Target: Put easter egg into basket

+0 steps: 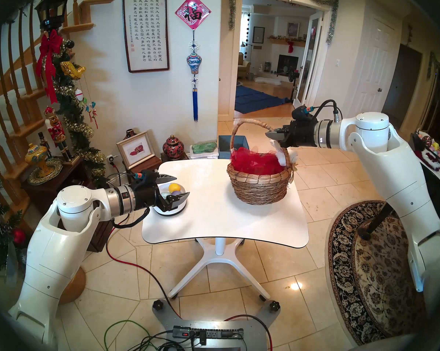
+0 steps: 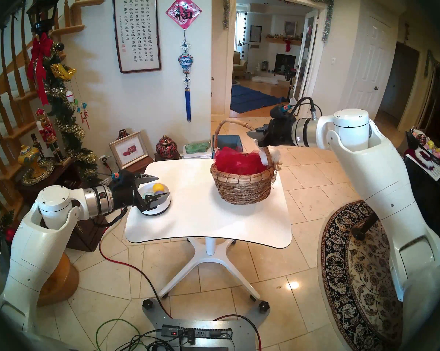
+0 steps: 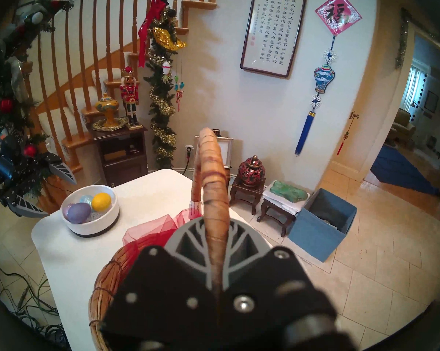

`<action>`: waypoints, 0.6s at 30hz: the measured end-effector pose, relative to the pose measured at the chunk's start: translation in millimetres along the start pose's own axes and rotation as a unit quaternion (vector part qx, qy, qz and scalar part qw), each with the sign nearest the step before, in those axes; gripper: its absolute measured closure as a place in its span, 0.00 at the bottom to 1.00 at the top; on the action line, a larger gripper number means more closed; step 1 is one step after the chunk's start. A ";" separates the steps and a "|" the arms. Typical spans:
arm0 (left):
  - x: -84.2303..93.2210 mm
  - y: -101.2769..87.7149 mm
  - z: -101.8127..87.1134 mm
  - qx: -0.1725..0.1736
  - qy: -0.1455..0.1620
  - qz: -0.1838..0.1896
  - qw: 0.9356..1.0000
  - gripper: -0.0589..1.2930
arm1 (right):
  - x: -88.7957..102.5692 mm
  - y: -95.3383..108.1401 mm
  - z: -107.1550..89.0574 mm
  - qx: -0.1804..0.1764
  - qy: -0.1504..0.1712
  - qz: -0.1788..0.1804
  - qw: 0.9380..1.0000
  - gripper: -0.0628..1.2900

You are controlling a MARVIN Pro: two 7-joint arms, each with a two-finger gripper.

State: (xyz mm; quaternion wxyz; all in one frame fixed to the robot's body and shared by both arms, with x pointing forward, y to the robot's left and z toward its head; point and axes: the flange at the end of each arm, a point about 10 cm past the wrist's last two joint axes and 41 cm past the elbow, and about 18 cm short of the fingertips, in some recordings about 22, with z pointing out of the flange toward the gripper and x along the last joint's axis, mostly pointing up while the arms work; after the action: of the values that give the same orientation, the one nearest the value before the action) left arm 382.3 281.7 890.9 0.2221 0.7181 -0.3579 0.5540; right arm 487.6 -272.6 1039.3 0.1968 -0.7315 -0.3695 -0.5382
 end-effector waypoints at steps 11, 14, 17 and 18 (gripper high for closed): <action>0.0 0.0 0.0 0.000 0.000 0.000 1.000 0.04 | 2.4 -9.7 10.3 0.009 0.005 -0.001 1.000 0.98; 0.0 0.0 0.0 0.000 0.000 0.000 1.000 0.04 | 2.5 -12.7 14.3 0.013 0.006 0.000 1.000 0.98; 0.0 0.0 0.0 0.000 0.000 0.000 1.000 0.04 | 3.3 -15.5 17.9 0.016 0.007 0.000 1.000 0.98; 0.0 0.0 0.0 0.000 0.000 0.000 1.000 0.04 | 4.1 -17.3 20.2 0.017 0.008 0.000 1.000 0.98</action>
State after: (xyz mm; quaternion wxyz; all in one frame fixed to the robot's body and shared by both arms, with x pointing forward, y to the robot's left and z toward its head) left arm 382.3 281.7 890.9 0.2221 0.7181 -0.3579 0.5540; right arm 488.2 -246.1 1034.3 0.2124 -0.7238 -0.3770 -0.5375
